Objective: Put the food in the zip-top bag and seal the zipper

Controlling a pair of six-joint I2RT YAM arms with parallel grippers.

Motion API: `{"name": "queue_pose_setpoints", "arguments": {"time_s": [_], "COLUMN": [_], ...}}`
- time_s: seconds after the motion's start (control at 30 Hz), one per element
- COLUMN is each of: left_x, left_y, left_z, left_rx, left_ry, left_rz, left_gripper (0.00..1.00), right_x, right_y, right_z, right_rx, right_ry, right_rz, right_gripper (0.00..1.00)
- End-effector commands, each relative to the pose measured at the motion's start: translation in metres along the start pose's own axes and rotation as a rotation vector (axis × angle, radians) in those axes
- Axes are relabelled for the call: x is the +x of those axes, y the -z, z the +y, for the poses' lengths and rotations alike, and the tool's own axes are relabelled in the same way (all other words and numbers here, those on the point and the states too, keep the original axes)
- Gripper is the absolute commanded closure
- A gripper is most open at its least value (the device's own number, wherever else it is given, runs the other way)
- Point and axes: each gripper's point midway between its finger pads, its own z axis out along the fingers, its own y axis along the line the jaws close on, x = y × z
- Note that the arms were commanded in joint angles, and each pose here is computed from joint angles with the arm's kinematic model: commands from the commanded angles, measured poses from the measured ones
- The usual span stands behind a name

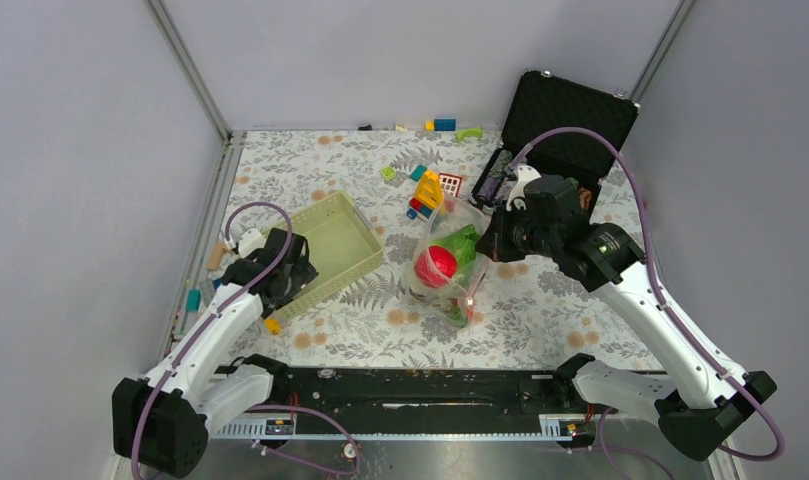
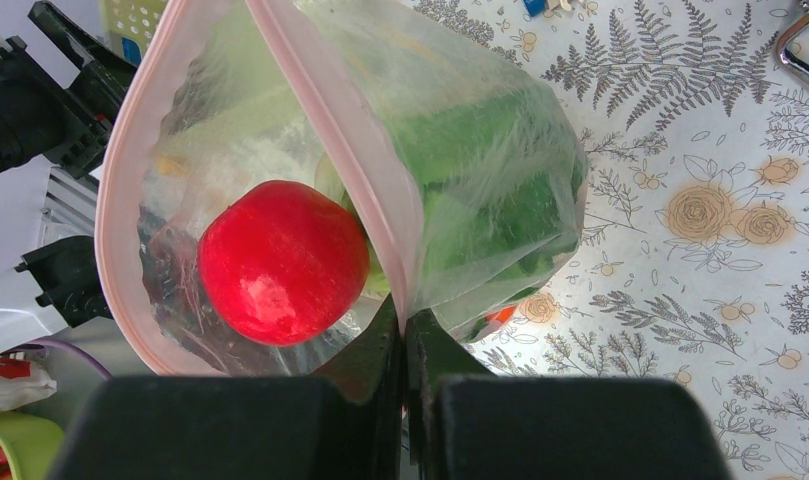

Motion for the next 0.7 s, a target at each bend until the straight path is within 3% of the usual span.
{"name": "queue_pose_setpoints", "arguments": {"time_s": [0.0,0.4,0.67], "left_x": [-0.017,-0.011,0.0], "left_y": [0.018,0.008,-0.001], "left_z": [-0.01,-0.012,0.004], "left_rx": [0.058,0.051,-0.047], "left_ry": [0.019,0.0,-0.022], "left_rz": [-0.03,-0.015,0.021], "left_gripper": [0.01,0.01,0.01], "right_x": [-0.006,-0.005,-0.005], "right_y": [0.0,-0.001,-0.003], "right_z": [0.007,0.007,0.007], "right_rx": [-0.033,-0.037,-0.037], "right_ry": [0.025,0.024,0.025], "right_rz": [-0.018,-0.01,-0.006], "right_gripper": [1.0,1.0,1.0]}}
